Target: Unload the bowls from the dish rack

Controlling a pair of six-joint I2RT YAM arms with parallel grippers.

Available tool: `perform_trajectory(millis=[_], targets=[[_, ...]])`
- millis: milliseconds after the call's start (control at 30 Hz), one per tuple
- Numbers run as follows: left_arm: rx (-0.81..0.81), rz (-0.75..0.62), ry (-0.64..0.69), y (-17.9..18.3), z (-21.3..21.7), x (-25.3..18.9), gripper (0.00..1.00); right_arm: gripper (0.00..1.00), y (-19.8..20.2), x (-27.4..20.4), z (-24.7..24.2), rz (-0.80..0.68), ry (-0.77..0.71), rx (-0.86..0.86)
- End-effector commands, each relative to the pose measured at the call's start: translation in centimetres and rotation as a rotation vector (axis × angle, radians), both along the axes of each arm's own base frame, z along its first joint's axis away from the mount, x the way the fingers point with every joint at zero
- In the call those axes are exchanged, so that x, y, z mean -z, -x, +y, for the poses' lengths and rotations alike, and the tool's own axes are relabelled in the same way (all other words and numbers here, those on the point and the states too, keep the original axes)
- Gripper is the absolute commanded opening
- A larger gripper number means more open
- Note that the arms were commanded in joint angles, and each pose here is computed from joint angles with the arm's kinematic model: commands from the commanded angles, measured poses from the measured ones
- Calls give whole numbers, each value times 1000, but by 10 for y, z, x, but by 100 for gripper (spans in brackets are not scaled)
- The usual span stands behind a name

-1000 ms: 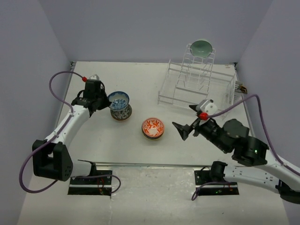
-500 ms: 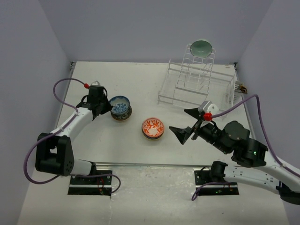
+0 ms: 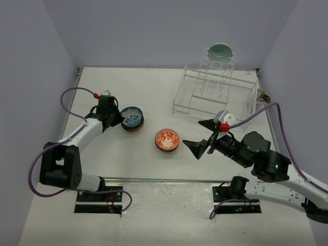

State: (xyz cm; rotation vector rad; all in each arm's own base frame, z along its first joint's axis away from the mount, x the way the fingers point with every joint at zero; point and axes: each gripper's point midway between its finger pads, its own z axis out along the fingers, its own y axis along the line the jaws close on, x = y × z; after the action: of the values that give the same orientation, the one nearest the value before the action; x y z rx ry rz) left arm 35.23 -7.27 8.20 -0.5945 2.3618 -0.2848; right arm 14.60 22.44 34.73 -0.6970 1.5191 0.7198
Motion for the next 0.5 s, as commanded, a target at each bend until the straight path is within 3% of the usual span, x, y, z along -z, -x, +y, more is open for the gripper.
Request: perform_trajectory(millis=[0,467], targets=[[-13,-140,31,-20,-1,-42,0,99,-1,-6,4,2,-29,-2],[50,-100,86,-14,-16,-33,18,99,-3,-1,7,25,-23,10]])
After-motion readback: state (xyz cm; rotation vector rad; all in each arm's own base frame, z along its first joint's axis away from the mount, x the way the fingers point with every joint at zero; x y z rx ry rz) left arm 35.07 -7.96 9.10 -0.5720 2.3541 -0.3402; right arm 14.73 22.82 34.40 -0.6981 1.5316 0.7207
